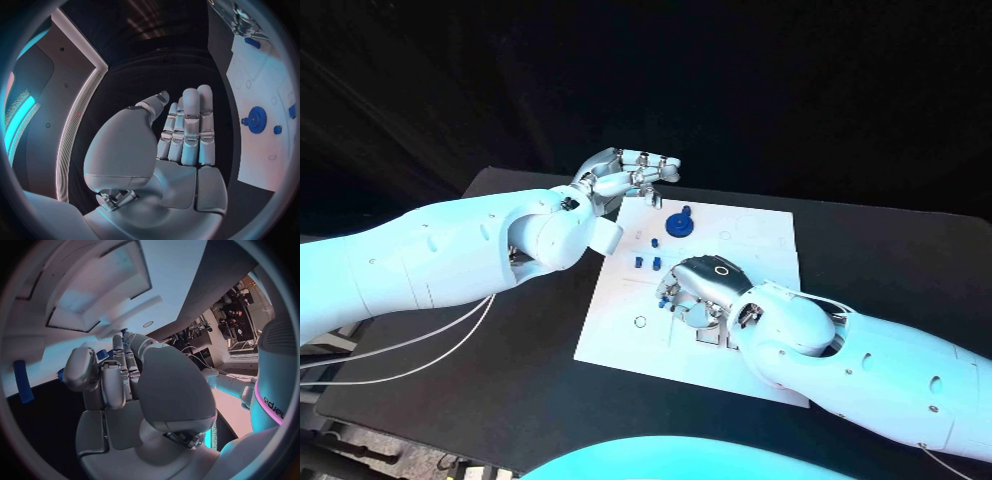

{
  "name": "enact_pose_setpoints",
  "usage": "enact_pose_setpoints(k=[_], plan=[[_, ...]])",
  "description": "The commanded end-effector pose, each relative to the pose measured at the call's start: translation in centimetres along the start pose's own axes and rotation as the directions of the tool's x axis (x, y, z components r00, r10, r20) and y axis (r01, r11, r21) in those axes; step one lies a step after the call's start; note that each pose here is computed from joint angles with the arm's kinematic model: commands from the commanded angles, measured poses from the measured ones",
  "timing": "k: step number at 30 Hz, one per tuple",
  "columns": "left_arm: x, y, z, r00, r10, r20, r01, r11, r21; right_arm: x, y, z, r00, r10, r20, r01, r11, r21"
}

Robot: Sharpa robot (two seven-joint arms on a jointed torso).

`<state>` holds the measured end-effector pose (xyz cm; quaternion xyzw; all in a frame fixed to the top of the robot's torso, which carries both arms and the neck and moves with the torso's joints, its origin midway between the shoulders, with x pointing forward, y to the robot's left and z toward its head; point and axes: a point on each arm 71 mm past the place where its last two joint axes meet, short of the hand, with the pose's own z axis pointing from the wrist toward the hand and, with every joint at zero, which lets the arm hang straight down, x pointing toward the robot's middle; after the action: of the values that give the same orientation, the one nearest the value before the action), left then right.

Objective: Assemble the parts on the task board

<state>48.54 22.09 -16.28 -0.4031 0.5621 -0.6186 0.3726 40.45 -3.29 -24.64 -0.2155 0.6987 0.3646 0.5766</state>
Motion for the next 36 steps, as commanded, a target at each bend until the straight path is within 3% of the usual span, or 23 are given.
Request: enact_pose_setpoints(k=[1,18,27,36], plan=[[0.3,-0.1,0.08,1.0,-0.01,-0.022,0.01,1.0,0.005,0.4,0.1,0.0,0.999,-0.016,-0.03,0.016,1.0,-0.008],[0.38,-0.11,0.13,1.0,-0.009,-0.023,0.009,1.0,0.002,1.2,-0.1,0.4,0.996,-0.027,-0.082,0.028,0.999,0.018],[0.27,-0.06,0.17,1.0,-0.004,-0.018,0.004,1.0,-0.003,0.8,-0.4,-0.1,1.0,-0.022,-0.007,0.022,0.999,0.044],[0.15,-0.01,0.18,1.0,-0.002,-0.014,0.002,1.0,-0.008,-0.7,-0.5,-2.2,0.991,0.032,0.131,-0.036,0.999,0.032]])
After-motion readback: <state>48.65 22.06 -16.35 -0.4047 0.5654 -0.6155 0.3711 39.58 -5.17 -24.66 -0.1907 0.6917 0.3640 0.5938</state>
